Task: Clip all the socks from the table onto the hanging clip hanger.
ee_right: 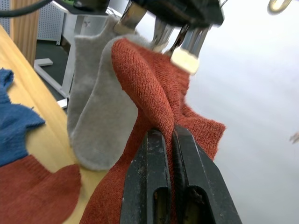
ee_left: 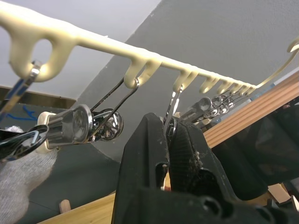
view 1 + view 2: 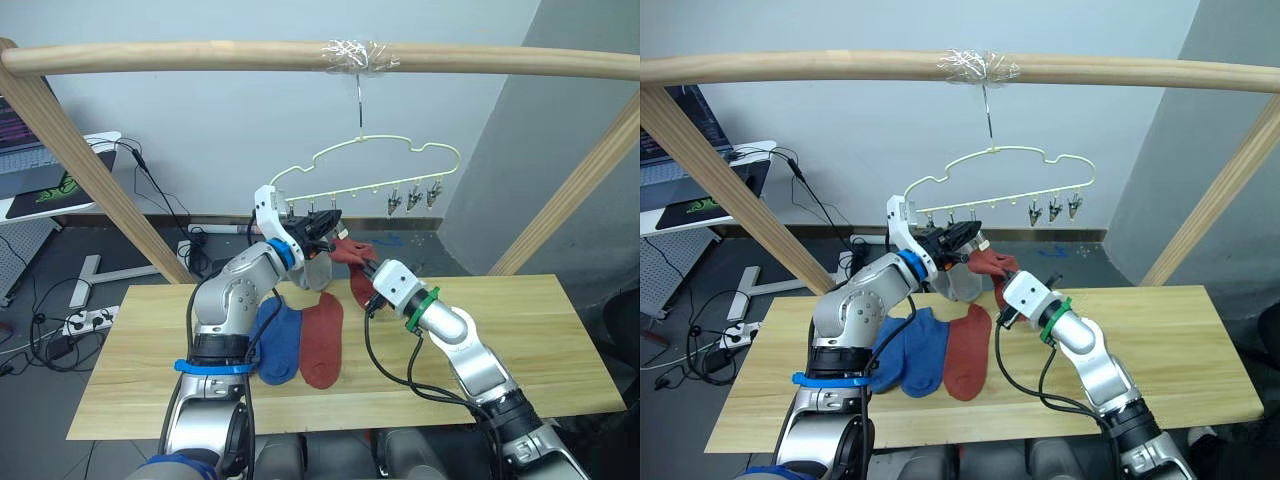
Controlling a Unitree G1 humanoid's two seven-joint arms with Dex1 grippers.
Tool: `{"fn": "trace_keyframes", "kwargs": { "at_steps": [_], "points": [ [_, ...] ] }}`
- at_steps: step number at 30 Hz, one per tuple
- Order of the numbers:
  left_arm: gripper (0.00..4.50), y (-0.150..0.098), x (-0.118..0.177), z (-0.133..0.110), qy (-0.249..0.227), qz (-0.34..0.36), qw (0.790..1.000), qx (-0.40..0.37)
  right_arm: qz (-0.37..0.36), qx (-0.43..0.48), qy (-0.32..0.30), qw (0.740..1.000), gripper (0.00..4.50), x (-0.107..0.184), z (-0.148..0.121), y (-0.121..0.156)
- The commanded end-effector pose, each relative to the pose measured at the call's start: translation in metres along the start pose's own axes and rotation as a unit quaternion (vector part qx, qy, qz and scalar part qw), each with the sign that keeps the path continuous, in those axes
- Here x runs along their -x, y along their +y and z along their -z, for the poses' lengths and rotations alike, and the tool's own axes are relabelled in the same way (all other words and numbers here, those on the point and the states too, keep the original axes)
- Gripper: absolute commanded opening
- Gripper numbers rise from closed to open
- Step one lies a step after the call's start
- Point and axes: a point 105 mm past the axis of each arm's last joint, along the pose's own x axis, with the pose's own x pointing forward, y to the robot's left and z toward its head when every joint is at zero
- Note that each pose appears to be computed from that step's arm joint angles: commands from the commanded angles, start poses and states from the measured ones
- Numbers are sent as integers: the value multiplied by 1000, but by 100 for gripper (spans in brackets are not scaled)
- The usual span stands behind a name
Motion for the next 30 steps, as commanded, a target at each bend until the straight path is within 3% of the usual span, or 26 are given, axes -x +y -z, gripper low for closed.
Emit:
{"fn": "trace_keyframes", "kwargs": {
  "at_steps": [1,5,6,17,18,23,26,30],
  "points": [
    [12,-9,2,-4,-5,14,1000,-12,14,7,-23,1000,0,-2,-10,-9],
    [12,-8,3,-4,-6,8,1000,1,14,7,-28,999,0,-4,-11,-11],
    [83,-7,3,-5,-8,6,1000,0,14,7,-29,999,0,-4,-12,-11],
    [413,-15,13,-2,4,31,999,-19,9,-6,-41,999,0,-8,-16,-13],
    [413,-15,14,-2,4,32,999,-23,11,-8,-43,999,0,-8,-17,-14],
    [415,-11,31,-5,10,31,995,-93,1,22,-13,1000,135,-5,-8,-14],
    [415,-12,46,-6,19,46,984,-174,-4,16,2,1000,135,6,-3,-18],
    [415,-16,63,-1,39,84,953,-288,8,-5,20,1000,135,23,-2,-30]
  ]
}}
